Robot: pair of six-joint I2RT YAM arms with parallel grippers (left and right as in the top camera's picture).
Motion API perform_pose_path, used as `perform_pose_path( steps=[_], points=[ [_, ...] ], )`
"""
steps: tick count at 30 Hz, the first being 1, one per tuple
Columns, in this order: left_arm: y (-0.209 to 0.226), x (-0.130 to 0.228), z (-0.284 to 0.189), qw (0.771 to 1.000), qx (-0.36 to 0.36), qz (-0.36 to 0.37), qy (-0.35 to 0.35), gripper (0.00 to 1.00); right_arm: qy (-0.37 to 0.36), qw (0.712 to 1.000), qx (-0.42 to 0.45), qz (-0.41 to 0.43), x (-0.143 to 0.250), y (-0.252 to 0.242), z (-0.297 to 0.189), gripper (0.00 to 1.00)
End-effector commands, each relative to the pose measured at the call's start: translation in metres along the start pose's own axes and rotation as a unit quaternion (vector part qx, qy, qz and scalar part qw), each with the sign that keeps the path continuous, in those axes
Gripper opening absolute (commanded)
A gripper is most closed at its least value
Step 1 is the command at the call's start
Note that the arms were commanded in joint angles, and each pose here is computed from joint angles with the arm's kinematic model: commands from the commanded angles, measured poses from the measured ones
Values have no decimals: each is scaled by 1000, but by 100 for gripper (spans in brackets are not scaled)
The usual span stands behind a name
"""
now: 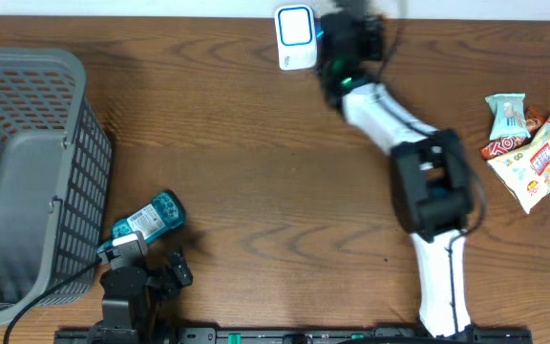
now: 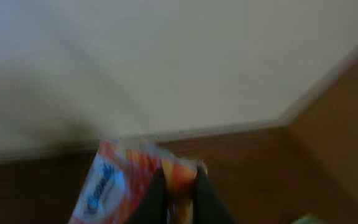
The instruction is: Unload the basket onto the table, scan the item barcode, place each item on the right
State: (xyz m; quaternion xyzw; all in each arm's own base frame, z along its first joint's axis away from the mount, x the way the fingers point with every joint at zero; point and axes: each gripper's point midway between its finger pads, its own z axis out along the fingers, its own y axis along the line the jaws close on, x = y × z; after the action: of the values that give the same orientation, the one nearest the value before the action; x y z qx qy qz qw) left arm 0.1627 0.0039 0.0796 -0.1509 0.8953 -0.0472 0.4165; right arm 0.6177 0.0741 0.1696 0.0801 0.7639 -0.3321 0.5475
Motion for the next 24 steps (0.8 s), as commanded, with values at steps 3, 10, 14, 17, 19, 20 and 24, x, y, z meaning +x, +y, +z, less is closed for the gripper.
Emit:
perform_pose_path(
  steps=[3,10,14,17,19,20,24],
  points=[
    [2,8,1,1000,-4,9,16,98,136,974,152,-96,64,-124,54,1],
    [2,8,1,1000,-4,9,16,98,318,937,128,-58,180,-208,88,1],
    [2,8,1,1000,-4,9,16,98,385,918,94,-18,222,-242,98,1],
    [2,8,1,1000,-4,9,16,98,393,914,105,-6,224,-266,101,35],
    [2,8,1,1000,-4,9,16,98,386,917,103,-11,213,-274,100,59],
    [2,8,1,1000,-4,9,16,98,376,921,99,-15,201,-277,99,70],
    [2,8,1,1000,-4,9,16,98,328,944,15,27,147,-258,91,99]
  ],
)
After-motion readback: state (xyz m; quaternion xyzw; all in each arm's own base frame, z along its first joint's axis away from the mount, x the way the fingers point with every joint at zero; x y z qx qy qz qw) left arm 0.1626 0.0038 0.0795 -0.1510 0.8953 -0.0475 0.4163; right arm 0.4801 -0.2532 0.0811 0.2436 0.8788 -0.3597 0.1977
